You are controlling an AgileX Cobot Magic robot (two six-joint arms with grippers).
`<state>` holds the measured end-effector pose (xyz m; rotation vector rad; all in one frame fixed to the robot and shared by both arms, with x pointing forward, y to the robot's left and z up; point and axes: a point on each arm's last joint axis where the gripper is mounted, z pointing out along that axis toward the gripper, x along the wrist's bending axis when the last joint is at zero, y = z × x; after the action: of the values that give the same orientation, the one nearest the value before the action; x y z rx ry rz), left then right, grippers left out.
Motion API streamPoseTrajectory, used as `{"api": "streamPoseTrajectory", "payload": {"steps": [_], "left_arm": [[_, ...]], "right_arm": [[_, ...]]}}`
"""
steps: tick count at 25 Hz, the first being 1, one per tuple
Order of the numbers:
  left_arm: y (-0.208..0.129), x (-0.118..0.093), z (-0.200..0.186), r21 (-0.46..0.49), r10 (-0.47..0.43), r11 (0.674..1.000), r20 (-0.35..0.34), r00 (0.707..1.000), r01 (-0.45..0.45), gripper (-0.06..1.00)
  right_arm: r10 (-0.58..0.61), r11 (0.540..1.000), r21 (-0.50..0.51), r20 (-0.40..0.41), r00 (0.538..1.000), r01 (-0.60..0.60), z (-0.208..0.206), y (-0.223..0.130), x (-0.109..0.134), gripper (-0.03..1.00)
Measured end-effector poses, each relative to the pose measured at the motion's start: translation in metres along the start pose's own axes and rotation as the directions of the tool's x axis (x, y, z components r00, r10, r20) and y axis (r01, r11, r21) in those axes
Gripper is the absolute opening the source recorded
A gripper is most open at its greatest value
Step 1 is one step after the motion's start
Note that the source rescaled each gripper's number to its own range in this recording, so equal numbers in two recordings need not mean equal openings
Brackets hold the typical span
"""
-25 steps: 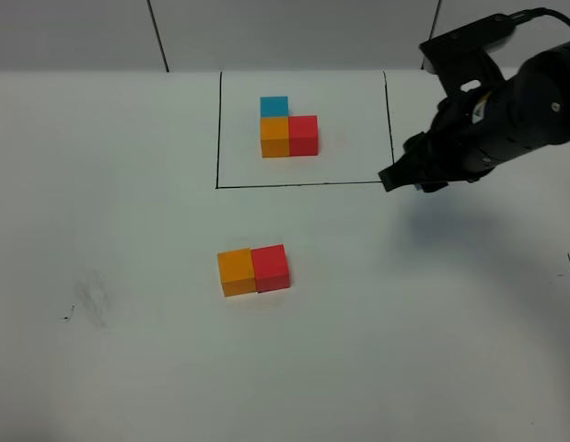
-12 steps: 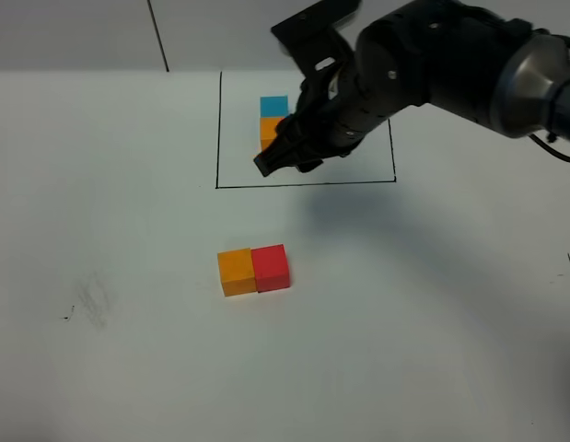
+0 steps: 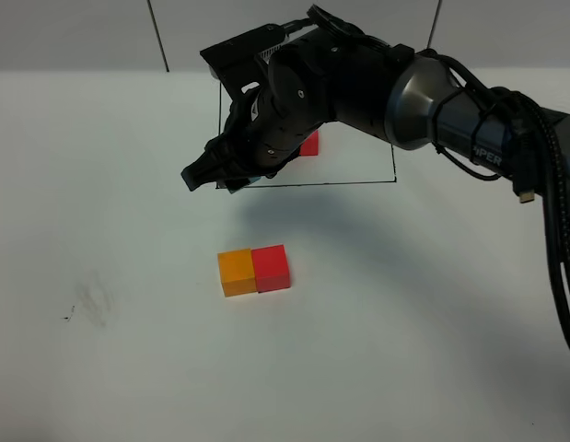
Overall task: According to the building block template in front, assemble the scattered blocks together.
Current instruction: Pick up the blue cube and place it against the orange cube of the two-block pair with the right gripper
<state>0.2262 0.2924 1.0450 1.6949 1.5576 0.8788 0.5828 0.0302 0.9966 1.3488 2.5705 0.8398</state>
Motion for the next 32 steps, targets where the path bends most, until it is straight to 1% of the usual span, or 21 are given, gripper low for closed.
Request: {"api": "streamPoseTrajectory", "payload": {"steps": [5,9,13,16,19,22,28,32], "left_arm": [[0.000,0.000,0.000,0.000,0.000,1.000,0.000,1.000,0.000,0.00],[0.000,0.000,0.000,0.000,0.000,1.000,0.000,1.000,0.000,0.00],[0.000,0.000,0.000,0.000,0.000,1.000,-0.001,1.000,0.000,0.00],[0.000,0.000,0.000,0.000,0.000,1.000,-0.001,1.000,0.000,0.00],[0.000,0.000,0.000,0.000,0.000,1.000,-0.001,1.000,0.000,0.00],[0.000,0.000,0.000,0.000,0.000,1.000,-0.001,1.000,0.000,0.00],[0.000,0.000,0.000,0.000,0.000,1.000,-0.001,1.000,0.000,0.00],[0.000,0.000,0.000,0.000,0.000,1.000,-0.001,1.000,0.000,0.00]], "right_arm": [[0.030,0.999,-0.019,-0.052,0.998,-0.031,0.011,0.002,0.021,0.43],[0.073,0.997,-0.018,-0.070,0.995,-0.074,0.021,0.002,0.033,0.43],[0.127,0.992,0.024,-0.045,0.991,-0.126,0.038,-0.005,0.029,0.43],[0.122,0.990,0.071,-0.007,0.992,-0.122,0.048,-0.012,0.024,0.43],[0.103,0.992,0.078,0.011,0.995,-0.104,0.048,-0.013,0.023,0.43],[0.106,0.991,0.079,0.009,0.994,-0.106,0.048,-0.013,0.023,0.43],[0.169,0.983,0.083,-0.039,0.985,-0.166,0.048,-0.012,0.027,0.43],[0.177,0.982,0.069,-0.047,0.983,-0.174,0.048,-0.011,0.028,0.43]]}}
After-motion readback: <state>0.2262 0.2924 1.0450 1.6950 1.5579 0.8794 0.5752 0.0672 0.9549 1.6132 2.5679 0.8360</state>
